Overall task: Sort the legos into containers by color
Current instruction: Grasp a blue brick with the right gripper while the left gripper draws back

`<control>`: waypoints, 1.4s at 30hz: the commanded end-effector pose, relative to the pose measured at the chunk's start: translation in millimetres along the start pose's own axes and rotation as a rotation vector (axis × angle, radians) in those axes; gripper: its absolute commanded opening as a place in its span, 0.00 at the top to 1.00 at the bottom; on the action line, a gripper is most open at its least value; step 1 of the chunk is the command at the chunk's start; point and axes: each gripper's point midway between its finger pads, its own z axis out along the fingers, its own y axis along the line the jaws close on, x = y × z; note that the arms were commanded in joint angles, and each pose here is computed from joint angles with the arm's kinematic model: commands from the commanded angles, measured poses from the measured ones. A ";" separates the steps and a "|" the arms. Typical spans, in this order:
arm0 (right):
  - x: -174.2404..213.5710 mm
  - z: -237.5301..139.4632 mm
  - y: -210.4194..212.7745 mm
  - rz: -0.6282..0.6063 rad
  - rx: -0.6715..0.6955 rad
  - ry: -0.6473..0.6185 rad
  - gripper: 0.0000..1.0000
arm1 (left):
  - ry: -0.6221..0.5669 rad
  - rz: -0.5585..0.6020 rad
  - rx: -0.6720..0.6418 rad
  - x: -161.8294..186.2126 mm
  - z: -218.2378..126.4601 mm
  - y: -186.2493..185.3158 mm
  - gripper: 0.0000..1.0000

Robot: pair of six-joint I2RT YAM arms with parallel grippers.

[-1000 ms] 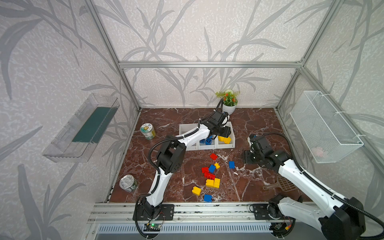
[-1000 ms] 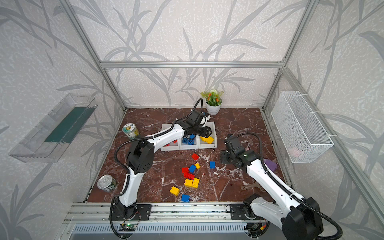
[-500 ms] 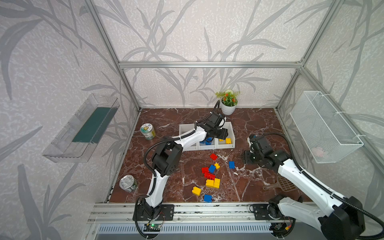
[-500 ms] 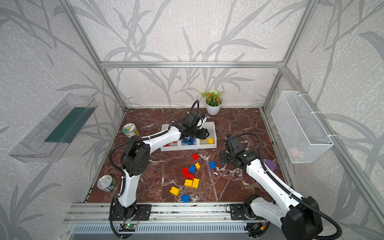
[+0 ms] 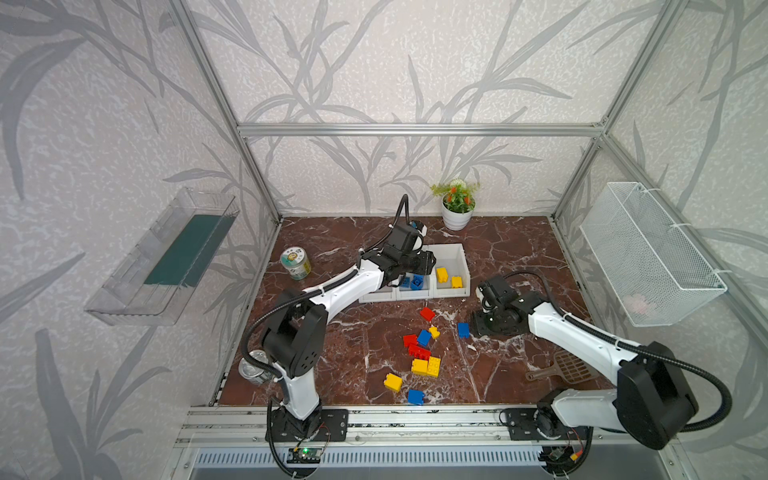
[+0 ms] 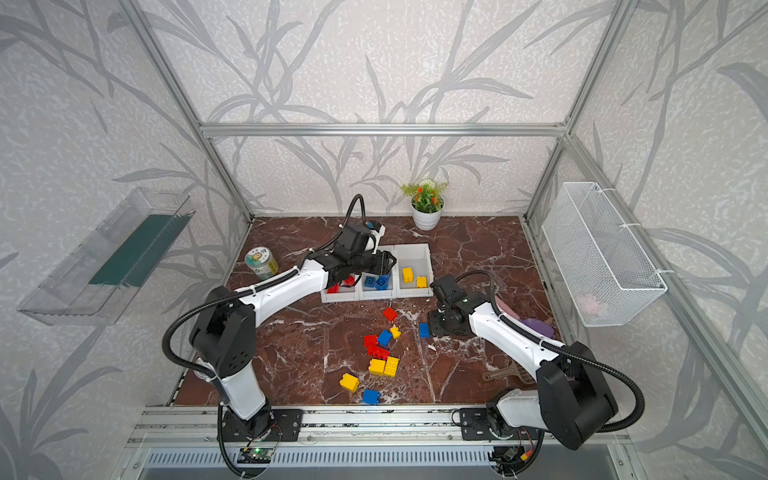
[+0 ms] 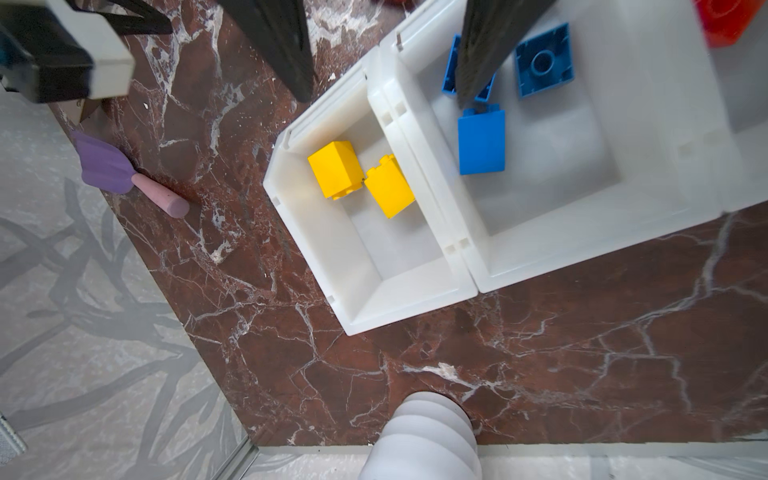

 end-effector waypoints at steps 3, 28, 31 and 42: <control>-11.5 5.3 19.8 -0.011 -0.025 -0.002 0.37 | -0.068 0.024 -0.056 -6.3 -33.3 14.6 0.40; -5.5 34.1 31.0 -0.055 0.090 0.079 0.48 | -0.124 0.067 -0.202 10.2 -96.1 56.0 0.36; -3.9 37.2 31.4 -0.050 0.093 0.081 0.50 | -0.119 0.062 -0.201 11.7 -97.4 56.3 0.36; 3.2 50.9 31.8 -0.046 0.100 0.109 0.61 | -0.129 0.054 -0.206 15.8 -106.6 57.6 0.36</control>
